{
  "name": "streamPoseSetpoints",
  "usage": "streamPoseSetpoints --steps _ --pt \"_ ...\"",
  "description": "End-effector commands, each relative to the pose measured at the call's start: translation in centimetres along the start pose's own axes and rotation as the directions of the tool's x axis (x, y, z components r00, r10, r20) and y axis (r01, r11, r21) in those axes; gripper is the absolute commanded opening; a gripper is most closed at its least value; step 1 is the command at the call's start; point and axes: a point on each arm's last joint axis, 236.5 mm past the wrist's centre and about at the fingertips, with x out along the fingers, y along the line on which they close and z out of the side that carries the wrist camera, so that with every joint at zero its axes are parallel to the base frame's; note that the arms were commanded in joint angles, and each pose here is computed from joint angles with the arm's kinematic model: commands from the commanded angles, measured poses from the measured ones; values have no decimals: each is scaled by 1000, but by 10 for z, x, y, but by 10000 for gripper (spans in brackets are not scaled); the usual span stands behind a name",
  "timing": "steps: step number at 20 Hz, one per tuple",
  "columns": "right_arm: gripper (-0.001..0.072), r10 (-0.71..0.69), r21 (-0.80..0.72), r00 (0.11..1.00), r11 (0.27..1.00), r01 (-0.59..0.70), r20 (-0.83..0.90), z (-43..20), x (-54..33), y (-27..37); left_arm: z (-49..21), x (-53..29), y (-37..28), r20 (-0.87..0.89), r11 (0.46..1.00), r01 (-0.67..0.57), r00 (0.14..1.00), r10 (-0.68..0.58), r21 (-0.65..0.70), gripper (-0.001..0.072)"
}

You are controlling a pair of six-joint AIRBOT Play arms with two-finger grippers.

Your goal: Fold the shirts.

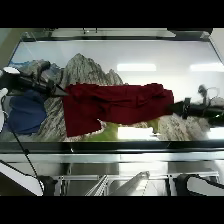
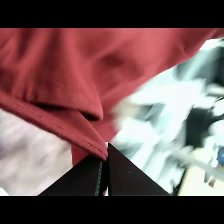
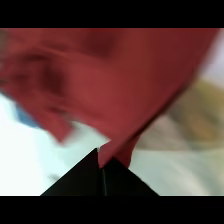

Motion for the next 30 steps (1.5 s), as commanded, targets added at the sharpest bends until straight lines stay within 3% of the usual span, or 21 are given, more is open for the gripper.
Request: streamPoseSetpoints --steps 1,2,4,6,7,8,9,12,14,16,17,19,20,21,26,30 --pt "15 375 -357 912 886 -298 169 49 -58 177 21 -55 -163 111 905 325 924 -365 275 18" --pt "15 456 -484 855 822 -299 246 60 -90 233 25 -82 -220 157 819 392 857 -491 419 18" --pt "15 586 -672 729 701 -237 355 59 -152 328 6 -154 -337 150 526 482 621 -769 701 18" --pt "15 648 -796 655 594 -115 389 30 -194 395 -45 -221 -423 27 219 470 382 -924 855 18" --pt "15 659 -838 643 544 -49 390 11 -205 419 -68 -241 -448 -23 128 456 312 -950 881 18" --pt "15 668 -870 637 494 9 385 -10 -212 438 -87 -253 -471 -56 80 459 275 -960 885 17" --pt "15 676 -896 630 439 73 382 -31 -217 457 -101 -254 -488 -70 67 459 276 -959 886 17" --pt "16 694 -916 599 283 284 400 -81 -222 494 -159 -242 -532 -158 -19 386 333 -930 922 18" --pt "16 724 -876 523 243 417 450 -99 -232 513 -196 -232 -552 -195 -61 326 396 -897 944 18" --pt "16 711 -806 471 232 545 523 -100 -239 516 -209 -220 -563 -113 -10 208 491 -864 978 18" --pt "16 673 -768 471 232 597 570 -92 -237 508 -198 -213 -562 -7 65 111 551 -834 992 19" --pt "15 572 -729 495 302 614 654 -66 -234 482 -137 -199 -535 343 346 -127 639 -689 930 21" --pt "15 508 -724 530 344 598 679 -50 -229 463 -105 -196 -514 489 455 -238 649 -583 858 21" --pt "14 456 -737 580 384 556 675 -35 -221 443 -82 -192 -495 570 515 -306 651 -501 801 22" --pt "14 304 -725 777 636 265 551 34 -168 329 15 -109 -387 539 688 -232 798 -269 687 22" --pt "15 34 -497 868 831 251 495 99 -98 178 83 -49 -242 480 858 -211 876 -47 469 21"
